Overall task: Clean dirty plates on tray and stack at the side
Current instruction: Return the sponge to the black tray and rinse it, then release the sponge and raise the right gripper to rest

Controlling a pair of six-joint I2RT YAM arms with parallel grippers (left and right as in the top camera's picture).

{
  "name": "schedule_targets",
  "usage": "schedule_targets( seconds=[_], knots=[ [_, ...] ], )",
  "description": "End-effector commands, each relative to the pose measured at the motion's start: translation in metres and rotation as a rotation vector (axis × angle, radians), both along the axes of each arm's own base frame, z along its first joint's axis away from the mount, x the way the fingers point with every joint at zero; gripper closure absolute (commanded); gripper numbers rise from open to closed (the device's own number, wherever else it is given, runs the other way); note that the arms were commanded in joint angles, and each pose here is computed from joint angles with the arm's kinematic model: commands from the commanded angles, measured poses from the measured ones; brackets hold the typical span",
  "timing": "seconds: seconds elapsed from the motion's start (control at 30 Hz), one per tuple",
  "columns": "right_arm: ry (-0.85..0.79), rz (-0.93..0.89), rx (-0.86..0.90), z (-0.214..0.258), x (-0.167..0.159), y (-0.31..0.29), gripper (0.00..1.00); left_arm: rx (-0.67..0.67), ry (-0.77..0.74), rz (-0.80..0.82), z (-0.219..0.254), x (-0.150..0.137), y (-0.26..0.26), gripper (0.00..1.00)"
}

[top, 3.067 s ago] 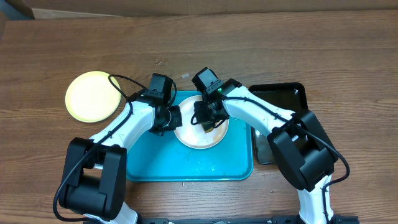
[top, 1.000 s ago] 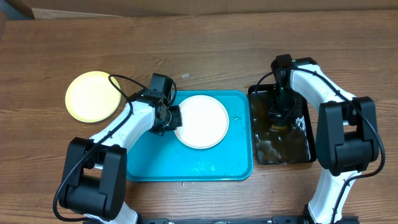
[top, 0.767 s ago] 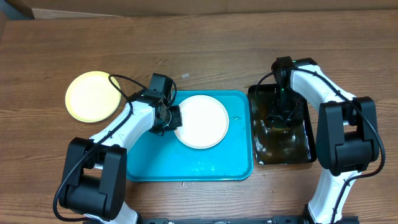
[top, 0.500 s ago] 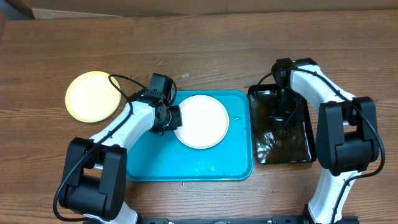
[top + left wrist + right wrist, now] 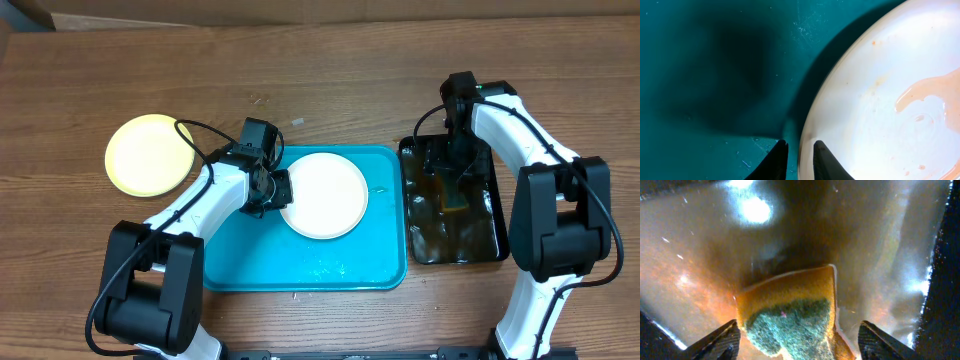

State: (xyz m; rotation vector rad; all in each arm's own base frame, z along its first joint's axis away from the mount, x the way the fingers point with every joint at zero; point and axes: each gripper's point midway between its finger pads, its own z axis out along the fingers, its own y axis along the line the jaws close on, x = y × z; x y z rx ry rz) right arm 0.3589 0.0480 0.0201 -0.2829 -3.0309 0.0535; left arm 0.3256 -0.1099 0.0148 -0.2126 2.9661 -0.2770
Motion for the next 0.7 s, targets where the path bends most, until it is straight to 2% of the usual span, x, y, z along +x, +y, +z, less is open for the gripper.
schedule_targets(
  seconds=[0.0, 0.03, 0.07, 0.1, 0.13, 0.2, 0.33, 0.53, 0.67],
  knots=[
    [-0.036, -0.005, 0.016, 0.004, 0.006, 0.002, 0.32, -0.008, 0.003, 0.006, 0.0, 0.001, -0.001, 0.8],
    [-0.041, -0.005, 0.016, 0.002, 0.007, 0.002, 0.43, -0.008, 0.003, 0.006, 0.0, 0.001, -0.001, 0.82],
    [-0.048, -0.005, 0.017, 0.001, 0.008, 0.002, 0.62, -0.008, 0.003, 0.006, 0.0, 0.002, -0.001, 0.83],
    [-0.056, -0.005, 0.018, 0.001, 0.01, 0.003, 0.67, -0.008, 0.003, 0.006, 0.0, 0.001, -0.001, 0.83],
    [-0.064, -0.004, 0.019, 0.001, 0.012, 0.003, 0.68, -0.008, 0.003, 0.006, 0.0, 0.001, -0.001, 0.83],
    [-0.077, -0.005, 0.022, 0.007, 0.017, 0.004, 0.53, -0.007, 0.002, 0.002, 0.0, 0.001, -0.001, 0.79],
    [-0.096, 0.023, 0.017, 0.035, 0.027, 0.002, 0.39, -0.007, 0.002, 0.003, 0.0, 0.002, -0.001, 0.68],
    [-0.175, -0.051, 0.007, 0.083, 0.053, -0.024, 0.34, -0.006, 0.007, 0.002, -0.001, 0.0, -0.001, 0.64],
    [-0.2, -0.15, 0.01, 0.09, 0.06, -0.062, 0.31, 0.005, 0.015, -0.004, -0.003, -0.004, -0.001, 0.66]
  ],
)
